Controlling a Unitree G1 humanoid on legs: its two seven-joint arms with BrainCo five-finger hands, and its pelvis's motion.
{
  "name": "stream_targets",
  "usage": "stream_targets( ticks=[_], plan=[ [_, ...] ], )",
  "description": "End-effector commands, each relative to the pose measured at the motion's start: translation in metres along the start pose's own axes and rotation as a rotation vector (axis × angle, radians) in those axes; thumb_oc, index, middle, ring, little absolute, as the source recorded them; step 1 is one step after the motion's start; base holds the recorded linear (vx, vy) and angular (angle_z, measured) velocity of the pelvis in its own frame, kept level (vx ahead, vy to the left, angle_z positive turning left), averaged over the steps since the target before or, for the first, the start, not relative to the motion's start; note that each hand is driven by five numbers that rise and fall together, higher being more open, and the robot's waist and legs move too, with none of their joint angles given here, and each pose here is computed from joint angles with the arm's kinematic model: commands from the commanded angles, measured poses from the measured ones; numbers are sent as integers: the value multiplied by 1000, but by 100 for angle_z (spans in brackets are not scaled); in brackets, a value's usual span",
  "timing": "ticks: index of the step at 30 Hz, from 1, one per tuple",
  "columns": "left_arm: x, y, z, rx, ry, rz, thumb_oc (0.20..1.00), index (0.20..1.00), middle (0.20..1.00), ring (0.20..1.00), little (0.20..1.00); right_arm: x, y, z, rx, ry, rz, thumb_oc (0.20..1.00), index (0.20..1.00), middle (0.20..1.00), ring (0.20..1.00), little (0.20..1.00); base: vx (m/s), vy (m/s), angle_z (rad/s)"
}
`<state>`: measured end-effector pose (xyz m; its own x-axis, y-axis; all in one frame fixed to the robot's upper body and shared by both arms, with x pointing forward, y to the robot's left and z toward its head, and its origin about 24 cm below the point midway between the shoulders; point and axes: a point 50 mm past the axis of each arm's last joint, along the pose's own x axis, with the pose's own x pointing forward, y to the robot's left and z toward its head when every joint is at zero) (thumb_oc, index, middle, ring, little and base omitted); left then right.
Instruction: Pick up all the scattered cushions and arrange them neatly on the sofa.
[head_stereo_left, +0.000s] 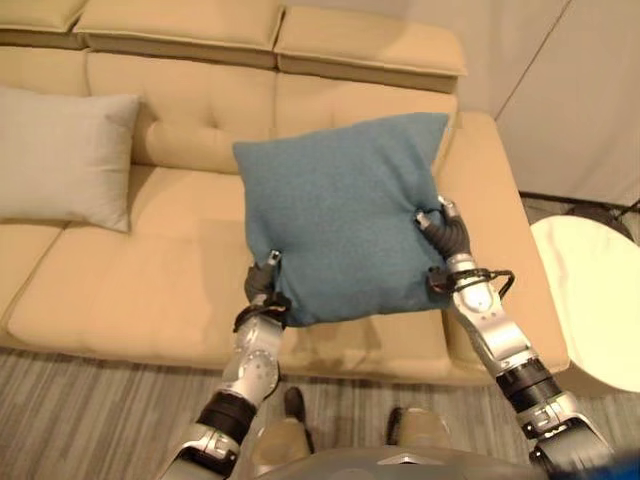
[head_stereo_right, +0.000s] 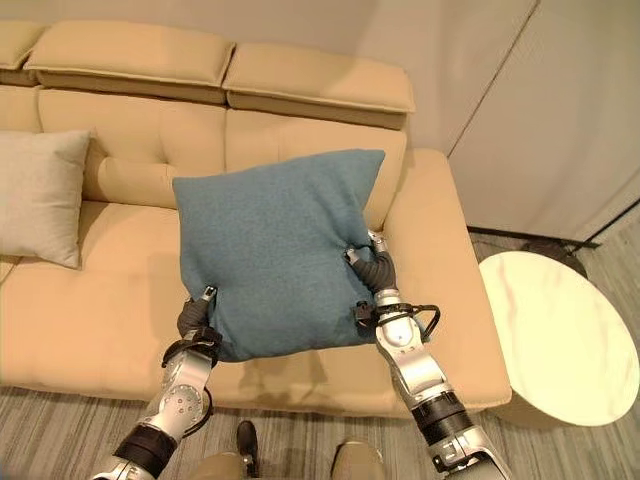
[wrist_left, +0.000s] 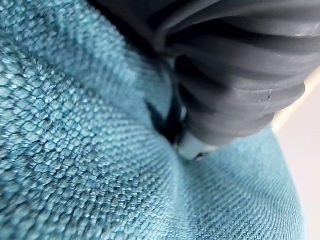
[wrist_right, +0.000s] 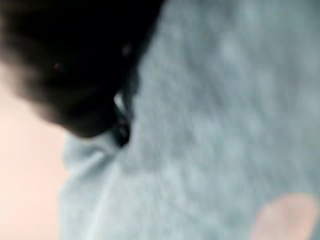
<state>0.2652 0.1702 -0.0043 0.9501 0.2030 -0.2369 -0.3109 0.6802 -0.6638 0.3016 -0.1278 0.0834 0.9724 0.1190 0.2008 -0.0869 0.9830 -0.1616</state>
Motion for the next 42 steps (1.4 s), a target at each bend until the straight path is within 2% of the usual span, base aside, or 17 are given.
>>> stream_targets(
  ticks=[1,6,16,22,27,33,42],
  plan=[
    [-10,-107,13,-82,-112,-486,200,200,200,200,200,11,39,49,72,-246,183,200,200,200,200,200,155,-43,59],
    [-15,-113,-2,-97,-44,-532,200,200,200,200,200,3,16,38,45,-211,125,200,200,200,200,200,116,-82,81],
    [-15,-109,-2,-98,-29,-521,200,200,200,200,200,-3,9,32,46,-189,97,200,200,200,200,200,57,4,47],
    [-16,-104,-3,-100,-29,-504,200,200,200,200,200,-4,8,28,40,-174,93,200,200,200,200,200,129,201,-28],
    [-14,-100,6,-32,-77,-501,200,200,200,200,200,3,30,37,73,-198,154,200,200,200,200,200,103,418,-59],
    [-11,-93,9,-28,-96,-464,200,200,200,200,200,8,37,36,59,-191,200,200,200,200,200,200,130,67,-46],
    [-18,-99,-6,-75,-32,-511,200,200,200,200,200,-4,11,28,32,-171,139,200,200,200,200,200,124,-57,29]
  ],
)
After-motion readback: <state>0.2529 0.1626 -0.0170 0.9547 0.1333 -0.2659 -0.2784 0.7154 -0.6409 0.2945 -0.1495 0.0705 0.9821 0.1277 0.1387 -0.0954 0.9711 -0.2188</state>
